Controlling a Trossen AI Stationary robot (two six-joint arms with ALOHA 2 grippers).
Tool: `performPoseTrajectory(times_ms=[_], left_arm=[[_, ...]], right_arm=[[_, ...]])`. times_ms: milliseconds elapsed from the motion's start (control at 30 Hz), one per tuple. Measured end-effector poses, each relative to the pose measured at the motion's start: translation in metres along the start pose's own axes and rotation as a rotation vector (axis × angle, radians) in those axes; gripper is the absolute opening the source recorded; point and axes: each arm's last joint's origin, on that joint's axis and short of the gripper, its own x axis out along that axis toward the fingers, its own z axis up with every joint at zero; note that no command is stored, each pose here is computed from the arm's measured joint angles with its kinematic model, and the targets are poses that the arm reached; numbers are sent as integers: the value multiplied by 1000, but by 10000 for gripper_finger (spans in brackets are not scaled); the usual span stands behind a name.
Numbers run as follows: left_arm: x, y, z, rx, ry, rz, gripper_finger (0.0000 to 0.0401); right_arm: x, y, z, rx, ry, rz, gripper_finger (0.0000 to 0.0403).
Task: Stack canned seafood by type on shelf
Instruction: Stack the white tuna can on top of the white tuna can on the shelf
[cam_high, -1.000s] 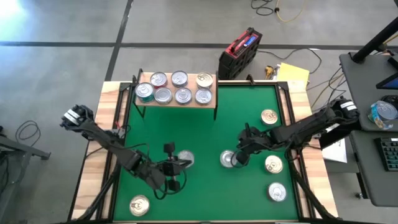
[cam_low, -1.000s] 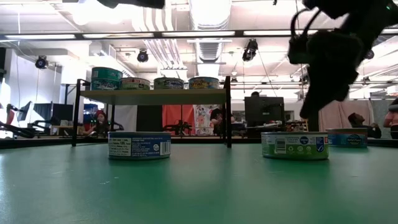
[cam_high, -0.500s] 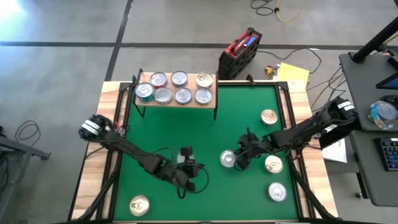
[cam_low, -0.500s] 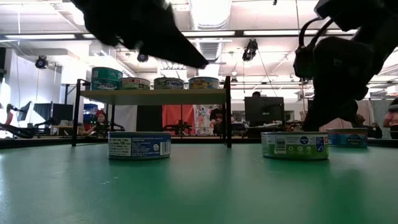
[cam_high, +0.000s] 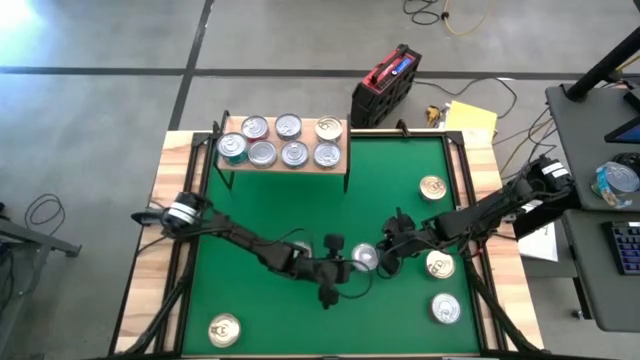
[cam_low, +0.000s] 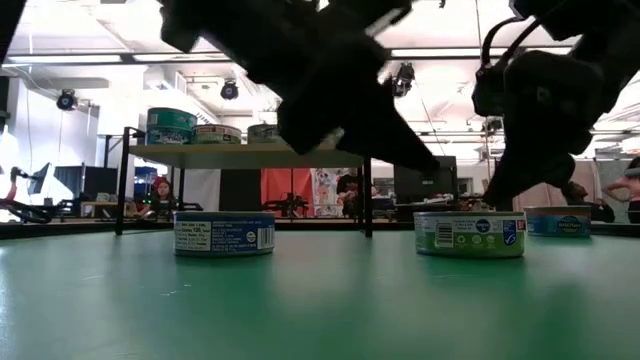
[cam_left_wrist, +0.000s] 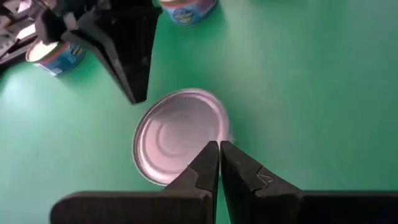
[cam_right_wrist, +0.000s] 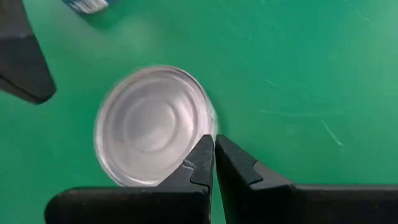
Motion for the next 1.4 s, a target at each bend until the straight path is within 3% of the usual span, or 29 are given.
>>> performPoseTrajectory(times_ms=[567,733,933,1100,1400], left_arm=[[23,8,-14,-26,57,10,0],[23,9,-15,-33,67,14,0],[21,12,-20,-58,132,108,0],[19,13,-14,-60,121,106,0],[18,12,-12,-63,120,49,0]], right_arm=[[-1,9,-14,16,24,20,9],[-2,10,-14,26,-46,-29,9],[1,7,-14,49,-67,-66,9],[16,7,-21,41,-38,-105,9],[32,14,-26,57,-22,-38,9]])
